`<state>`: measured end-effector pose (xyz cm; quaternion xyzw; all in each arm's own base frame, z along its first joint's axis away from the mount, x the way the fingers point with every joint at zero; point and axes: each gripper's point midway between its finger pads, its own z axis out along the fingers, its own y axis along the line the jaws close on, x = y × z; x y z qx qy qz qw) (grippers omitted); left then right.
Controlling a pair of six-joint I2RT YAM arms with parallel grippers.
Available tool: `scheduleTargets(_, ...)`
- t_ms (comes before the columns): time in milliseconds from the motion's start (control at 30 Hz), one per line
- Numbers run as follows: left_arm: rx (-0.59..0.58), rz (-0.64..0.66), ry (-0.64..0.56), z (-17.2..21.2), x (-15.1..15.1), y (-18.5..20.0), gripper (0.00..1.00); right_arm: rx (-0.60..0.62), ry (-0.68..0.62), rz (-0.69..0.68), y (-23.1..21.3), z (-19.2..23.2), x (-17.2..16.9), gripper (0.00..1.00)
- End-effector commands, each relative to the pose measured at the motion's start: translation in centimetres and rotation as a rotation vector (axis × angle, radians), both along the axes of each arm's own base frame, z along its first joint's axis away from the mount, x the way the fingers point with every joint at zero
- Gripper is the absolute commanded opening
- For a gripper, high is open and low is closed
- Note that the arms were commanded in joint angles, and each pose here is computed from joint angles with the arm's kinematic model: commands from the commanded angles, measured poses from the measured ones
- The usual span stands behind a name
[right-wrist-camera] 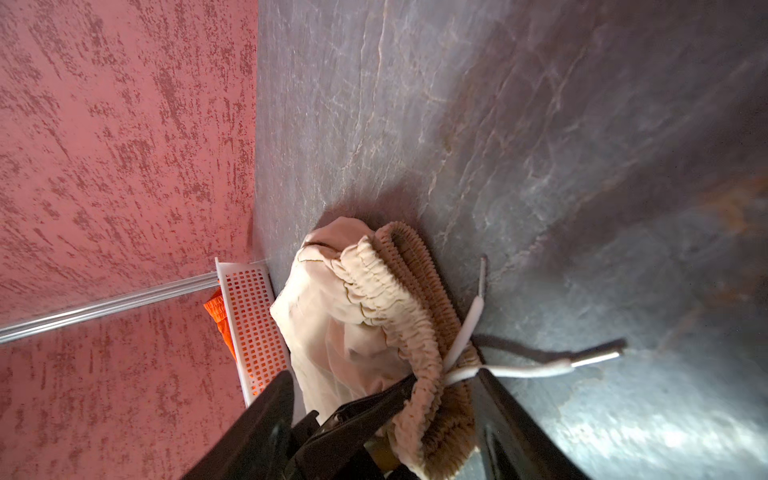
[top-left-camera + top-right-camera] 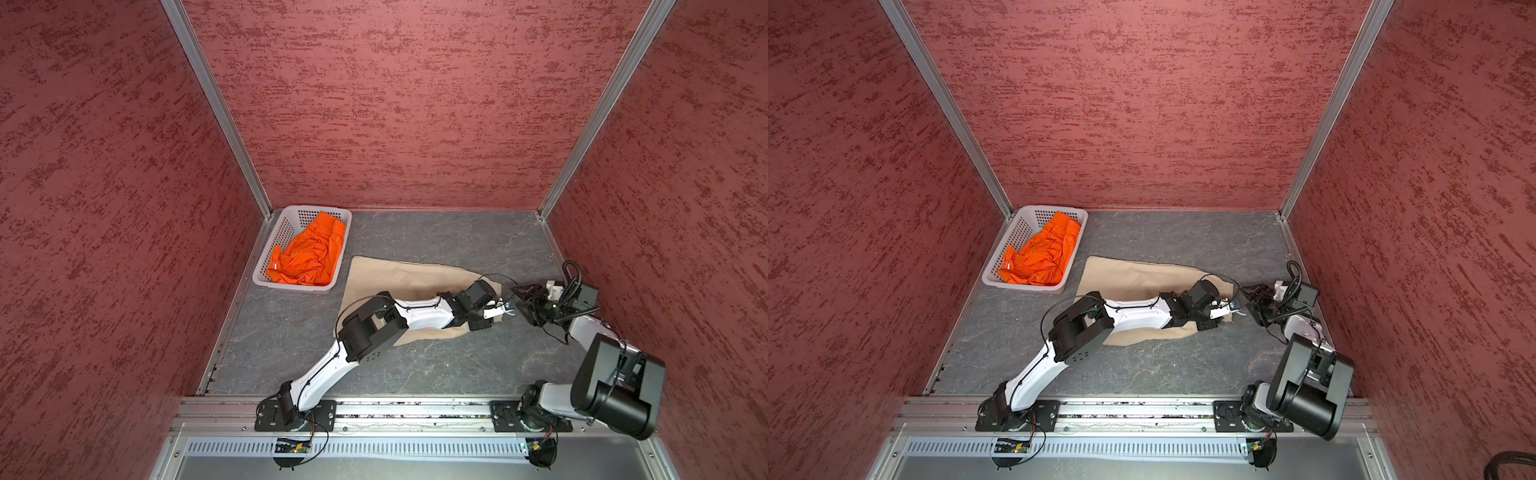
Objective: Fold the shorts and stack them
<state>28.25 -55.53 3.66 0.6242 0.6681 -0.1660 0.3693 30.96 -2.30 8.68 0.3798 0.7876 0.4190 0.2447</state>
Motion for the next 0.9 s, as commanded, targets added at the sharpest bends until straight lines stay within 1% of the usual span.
scheduleTargets(0, -0.075, 0.011, 0.093, 1.8, 0.0, 1.1, 0.32, 0.063, -0.020, -0.007, 0.7, 0.2, -0.3, 0.73)
scheduleTargets(100, -0.174, -0.003, 0.112, 3.9, -0.1, 1.3, 0.30, 0.138, -0.006, 0.005, 1.9, -0.4, -0.8, 0.75)
scheduleTargets(200, -0.233, 0.007, 0.127, 5.3, 0.2, 1.8, 0.30, 0.185, 0.029, 0.035, 3.1, -1.2, -1.3, 0.76)
scheduleTargets(267, -0.247, 0.018, 0.142, 5.4, 0.5, 2.1, 0.30, 0.225, 0.024, 0.053, 4.3, -1.3, -1.4, 0.76)
scheduleTargets(367, -0.251, 0.030, 0.155, 5.2, 0.8, 2.3, 0.30, 0.281, 0.010, 0.064, 5.8, -1.2, -1.3, 0.77)
scheduleTargets(567, -0.259, 0.039, 0.172, 4.8, 0.8, 2.4, 0.28, 0.349, 0.002, 0.077, 7.4, -1.0, -0.8, 0.77)
scheduleTargets(700, -0.259, 0.019, 0.168, 4.9, 0.4, 2.2, 0.28, 0.381, -0.008, 0.061, 7.5, -1.0, -0.2, 0.77)
scheduleTargets(867, -0.215, -0.021, 0.153, 4.1, -0.6, 2.3, 0.28, 0.412, -0.021, 0.050, 7.2, -1.1, 1.1, 0.77)
